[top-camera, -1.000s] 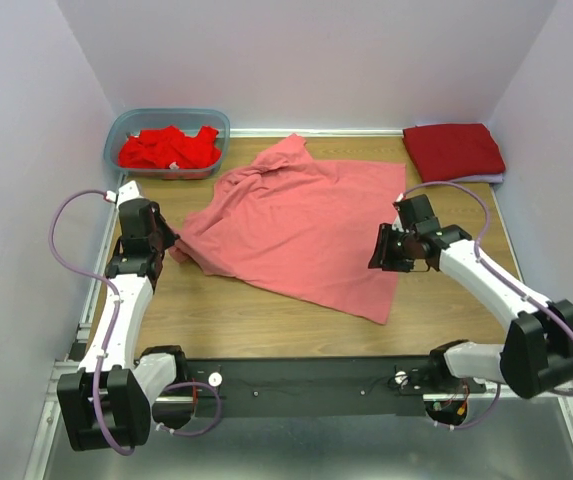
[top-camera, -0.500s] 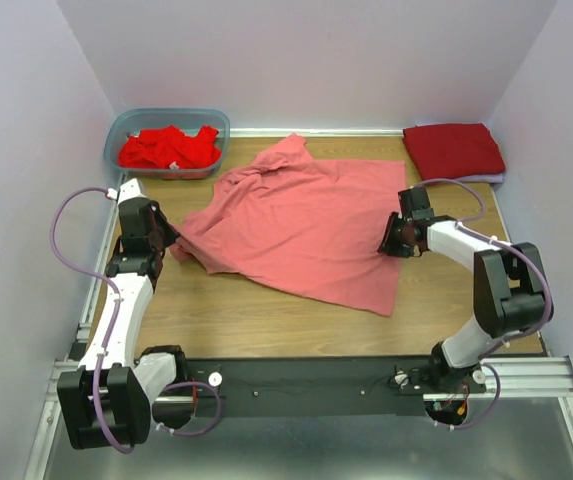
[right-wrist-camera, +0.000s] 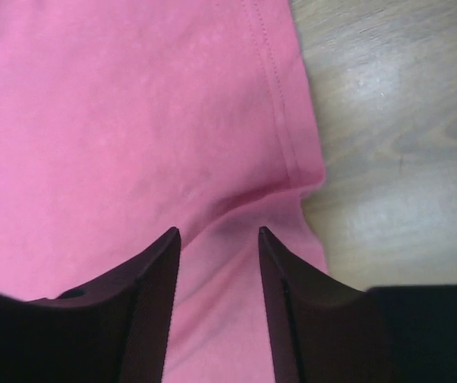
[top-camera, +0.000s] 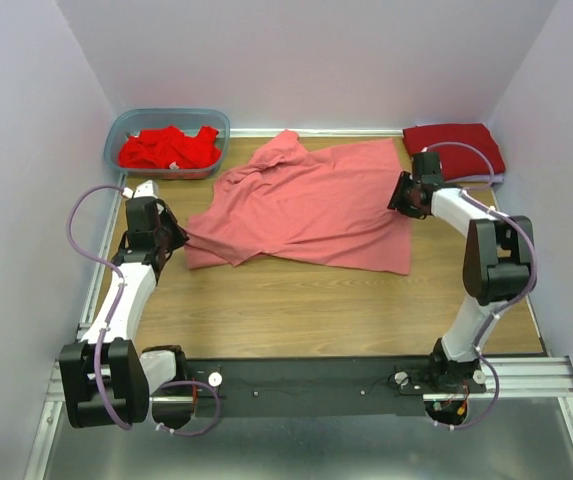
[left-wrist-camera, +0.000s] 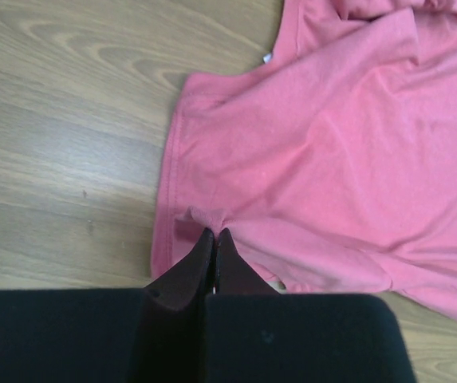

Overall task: Fold and stack the t-shirts
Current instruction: Flatten the tshirt out

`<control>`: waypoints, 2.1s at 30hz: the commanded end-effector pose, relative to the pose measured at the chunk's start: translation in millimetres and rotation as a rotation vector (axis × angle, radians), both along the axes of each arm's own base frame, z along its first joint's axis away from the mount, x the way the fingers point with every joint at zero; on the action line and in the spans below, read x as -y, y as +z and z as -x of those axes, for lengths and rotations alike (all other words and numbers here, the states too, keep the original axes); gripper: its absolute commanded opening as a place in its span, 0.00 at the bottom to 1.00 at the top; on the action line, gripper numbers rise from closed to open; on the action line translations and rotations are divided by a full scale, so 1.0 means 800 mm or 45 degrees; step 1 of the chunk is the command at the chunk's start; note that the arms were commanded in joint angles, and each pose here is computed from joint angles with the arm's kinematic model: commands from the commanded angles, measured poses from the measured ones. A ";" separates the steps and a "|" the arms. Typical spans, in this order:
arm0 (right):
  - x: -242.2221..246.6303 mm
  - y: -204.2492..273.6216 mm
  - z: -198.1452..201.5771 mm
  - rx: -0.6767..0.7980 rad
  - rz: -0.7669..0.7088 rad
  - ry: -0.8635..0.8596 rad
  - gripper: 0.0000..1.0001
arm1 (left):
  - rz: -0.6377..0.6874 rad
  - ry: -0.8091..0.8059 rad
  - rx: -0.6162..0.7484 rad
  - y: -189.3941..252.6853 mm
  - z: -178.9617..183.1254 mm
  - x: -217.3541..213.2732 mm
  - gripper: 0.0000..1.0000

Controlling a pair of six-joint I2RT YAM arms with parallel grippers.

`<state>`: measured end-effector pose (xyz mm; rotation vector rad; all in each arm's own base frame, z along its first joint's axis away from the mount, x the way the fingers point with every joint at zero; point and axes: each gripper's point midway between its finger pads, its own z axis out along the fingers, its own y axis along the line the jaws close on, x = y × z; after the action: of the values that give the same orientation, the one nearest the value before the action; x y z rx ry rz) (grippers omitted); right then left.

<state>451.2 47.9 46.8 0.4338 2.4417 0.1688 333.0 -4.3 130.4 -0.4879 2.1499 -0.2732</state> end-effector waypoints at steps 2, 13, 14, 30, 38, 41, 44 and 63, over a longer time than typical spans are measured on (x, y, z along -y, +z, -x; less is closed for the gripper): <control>0.027 0.042 0.056 -0.013 0.111 -0.066 0.54 | 0.029 -0.095 0.017 -0.001 0.000 0.016 0.00; 0.044 0.001 0.187 -0.270 0.135 -0.153 0.56 | 0.015 -0.100 0.048 0.008 0.000 0.018 0.00; 0.042 -0.002 0.192 -0.295 0.125 -0.146 0.57 | 0.017 -0.103 0.052 0.010 0.000 0.019 0.00; 0.013 -0.029 0.227 -0.502 0.051 -0.098 0.56 | 0.006 -0.098 0.082 0.020 0.001 0.018 0.00; 0.015 -0.044 0.229 -0.549 0.115 -0.129 0.56 | 0.005 -0.098 0.092 0.022 0.002 0.018 0.00; 0.020 -0.051 0.232 -0.573 0.143 -0.141 0.55 | 0.007 -0.105 0.098 0.024 0.001 0.020 0.00; 0.024 -0.056 0.238 -0.590 0.167 -0.147 0.54 | 0.006 -0.106 0.100 0.025 0.002 0.020 0.00; 0.030 -0.030 0.189 -0.397 0.205 -0.156 0.00 | -0.020 -0.049 0.051 0.016 -0.006 0.011 0.00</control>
<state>283.4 38.7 16.5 0.5880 2.7500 -0.0521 331.2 -17.9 141.8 -0.4161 2.1261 -0.3222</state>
